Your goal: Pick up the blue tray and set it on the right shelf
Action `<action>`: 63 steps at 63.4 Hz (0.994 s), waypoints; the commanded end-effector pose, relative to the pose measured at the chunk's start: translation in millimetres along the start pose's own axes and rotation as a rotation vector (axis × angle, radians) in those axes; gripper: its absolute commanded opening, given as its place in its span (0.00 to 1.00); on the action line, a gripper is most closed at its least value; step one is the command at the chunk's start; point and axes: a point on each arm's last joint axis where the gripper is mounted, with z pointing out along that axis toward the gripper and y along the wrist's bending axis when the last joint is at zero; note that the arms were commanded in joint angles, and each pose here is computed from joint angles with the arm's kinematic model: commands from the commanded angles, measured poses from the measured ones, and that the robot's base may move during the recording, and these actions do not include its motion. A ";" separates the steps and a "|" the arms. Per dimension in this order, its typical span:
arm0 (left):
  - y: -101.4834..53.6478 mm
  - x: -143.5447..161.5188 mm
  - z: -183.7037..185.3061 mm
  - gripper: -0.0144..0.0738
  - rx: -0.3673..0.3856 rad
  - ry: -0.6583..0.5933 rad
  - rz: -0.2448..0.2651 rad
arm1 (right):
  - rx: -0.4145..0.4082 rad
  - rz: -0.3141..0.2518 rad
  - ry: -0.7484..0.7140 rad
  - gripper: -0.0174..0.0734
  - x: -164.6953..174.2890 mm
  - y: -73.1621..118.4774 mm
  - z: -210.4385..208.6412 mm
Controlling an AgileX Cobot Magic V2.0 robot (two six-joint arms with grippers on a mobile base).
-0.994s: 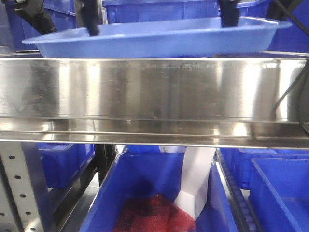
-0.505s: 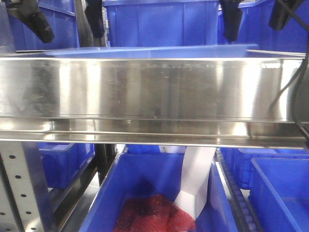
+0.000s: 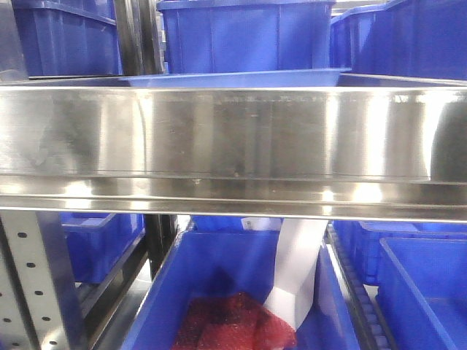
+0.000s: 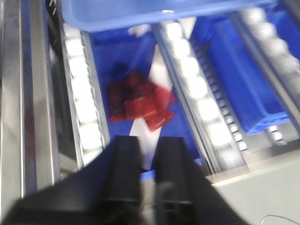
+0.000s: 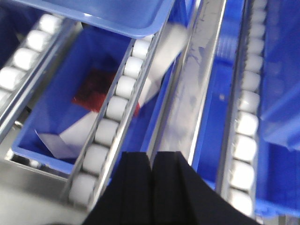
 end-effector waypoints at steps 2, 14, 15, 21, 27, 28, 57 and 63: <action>-1.6 19.2 -32.7 0.11 0.062 -0.210 0.021 | -0.033 -0.037 -0.193 0.22 19.0 -7.1 -30.9; 8.7 81.1 -44.6 0.11 0.094 -0.329 0.025 | -0.074 -0.058 -0.351 0.22 87.6 -18.4 -45.0; 9.9 87.0 -45.5 0.11 0.095 -0.343 0.028 | -0.076 -0.058 -0.361 0.22 92.2 -19.1 -45.4; 14.4 112.3 -49.7 0.11 0.109 -0.427 0.042 | -0.094 -0.061 -0.431 0.22 122.7 -23.3 -46.4; 18.2 133.6 -55.2 0.11 0.130 -0.529 0.040 | -0.112 -0.069 -0.528 0.22 152.1 -27.1 -47.6; 18.8 136.7 -56.2 0.11 0.133 -0.545 0.040 | -0.115 -0.071 -0.549 0.22 156.7 -27.7 -48.1; 21.5 151.1 -61.3 0.11 0.145 -0.604 0.037 | -0.144 -0.065 -0.718 0.22 182.0 -31.6 -56.7; 21.5 151.1 -61.3 0.11 0.145 -0.604 0.037 | -0.144 -0.065 -0.718 0.22 182.0 -31.6 -56.7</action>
